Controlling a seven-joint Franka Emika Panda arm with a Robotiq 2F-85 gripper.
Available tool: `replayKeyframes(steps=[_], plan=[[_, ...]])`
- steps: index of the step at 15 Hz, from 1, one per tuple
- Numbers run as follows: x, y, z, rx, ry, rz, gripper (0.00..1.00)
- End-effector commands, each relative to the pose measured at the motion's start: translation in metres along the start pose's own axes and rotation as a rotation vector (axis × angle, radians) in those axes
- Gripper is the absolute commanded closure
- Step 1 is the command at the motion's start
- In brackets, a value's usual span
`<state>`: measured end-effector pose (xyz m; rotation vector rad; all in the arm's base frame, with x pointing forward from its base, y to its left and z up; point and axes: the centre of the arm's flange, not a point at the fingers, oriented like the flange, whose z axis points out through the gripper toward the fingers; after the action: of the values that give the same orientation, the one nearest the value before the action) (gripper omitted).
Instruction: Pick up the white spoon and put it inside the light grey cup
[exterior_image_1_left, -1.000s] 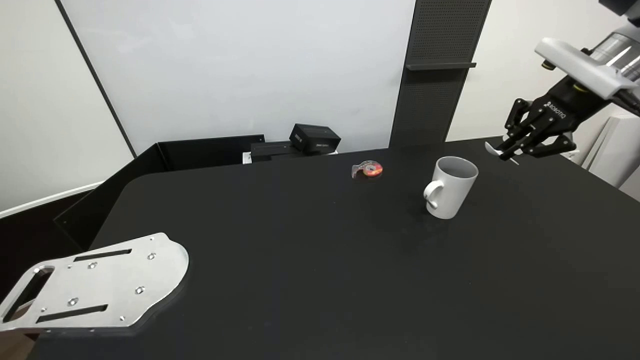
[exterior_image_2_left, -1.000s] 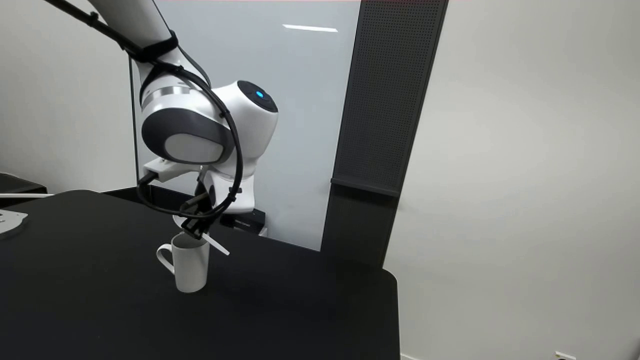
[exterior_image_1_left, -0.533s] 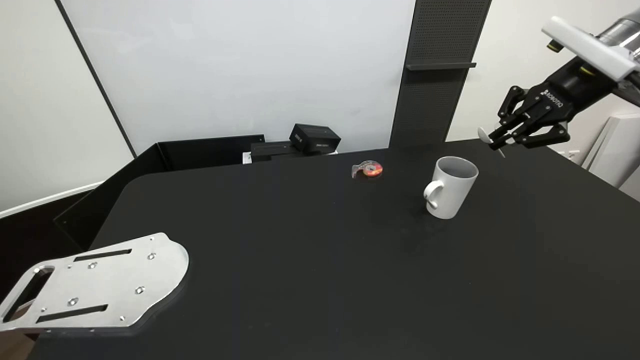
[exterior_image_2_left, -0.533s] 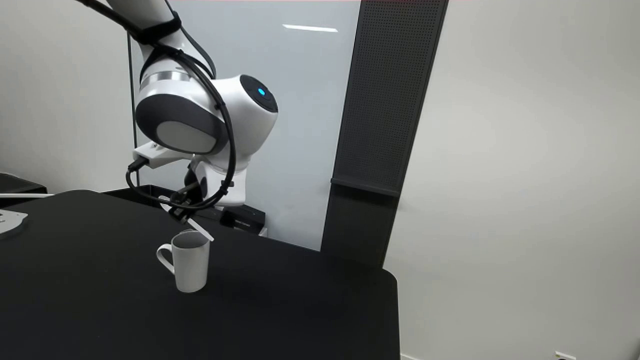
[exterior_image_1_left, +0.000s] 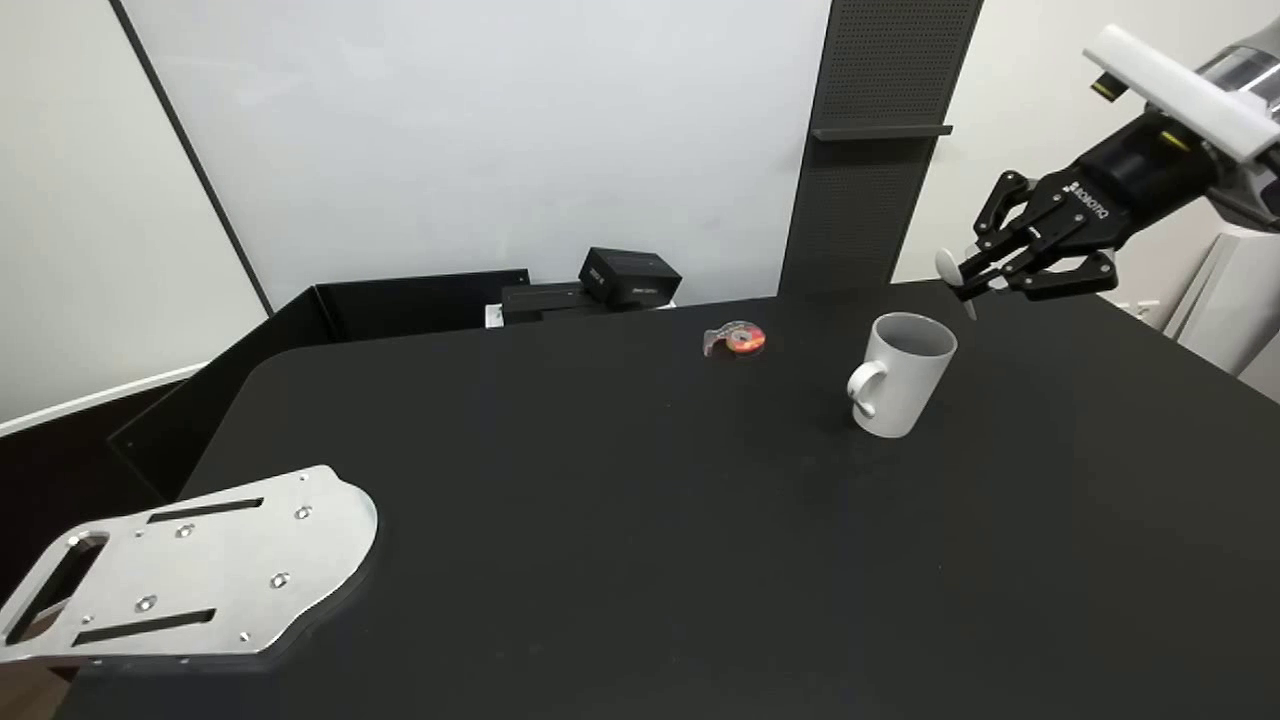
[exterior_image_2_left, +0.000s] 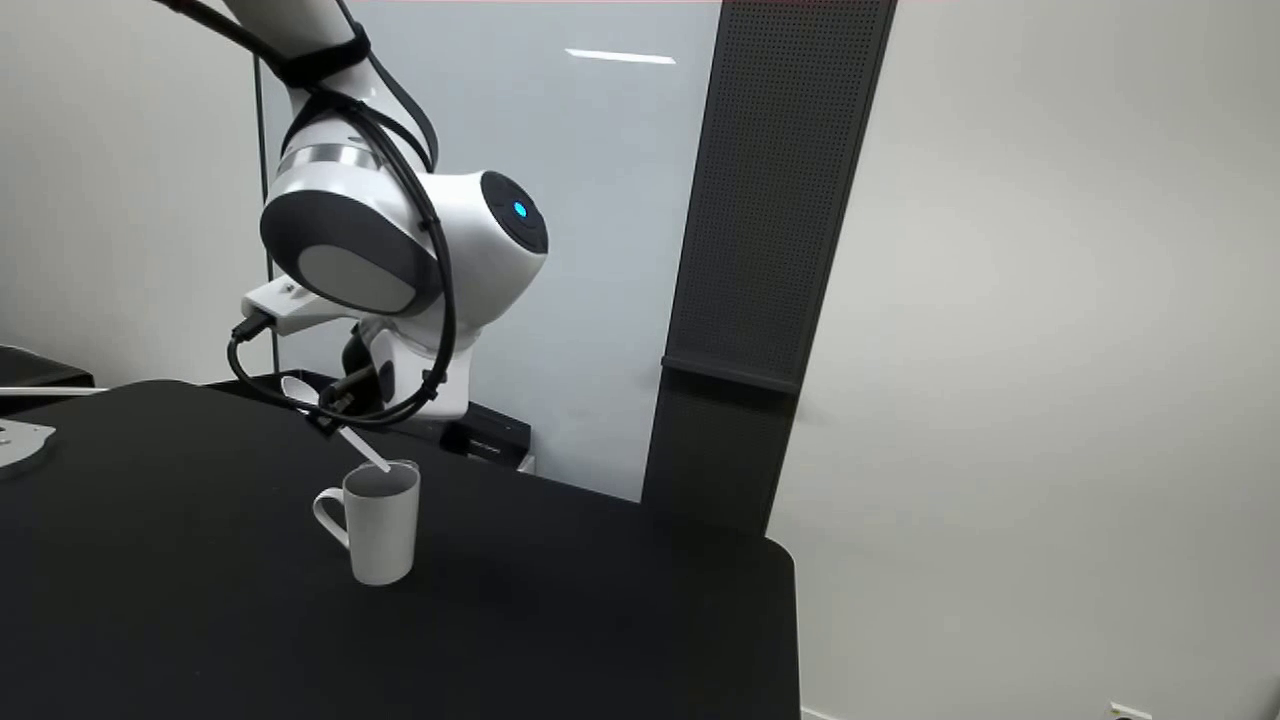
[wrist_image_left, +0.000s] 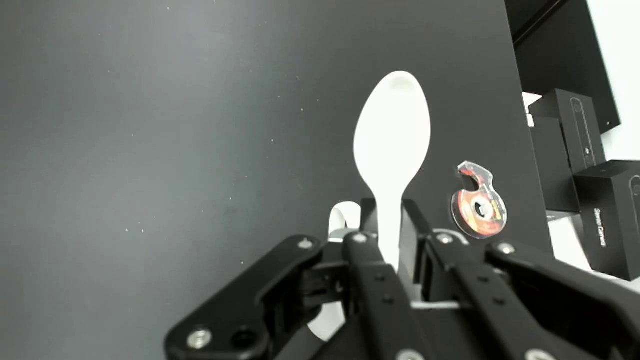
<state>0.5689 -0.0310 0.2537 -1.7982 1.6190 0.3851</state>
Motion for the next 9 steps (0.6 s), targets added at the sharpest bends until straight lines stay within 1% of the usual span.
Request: replayKeyframes(steps=[1, 9], plan=[[-0.001, -0.002, 0.003, 0.027, -0.071, -0.010, 0.96], [0.014, -0.012, 0.007, 0.028, -0.133, -0.039, 0.96]])
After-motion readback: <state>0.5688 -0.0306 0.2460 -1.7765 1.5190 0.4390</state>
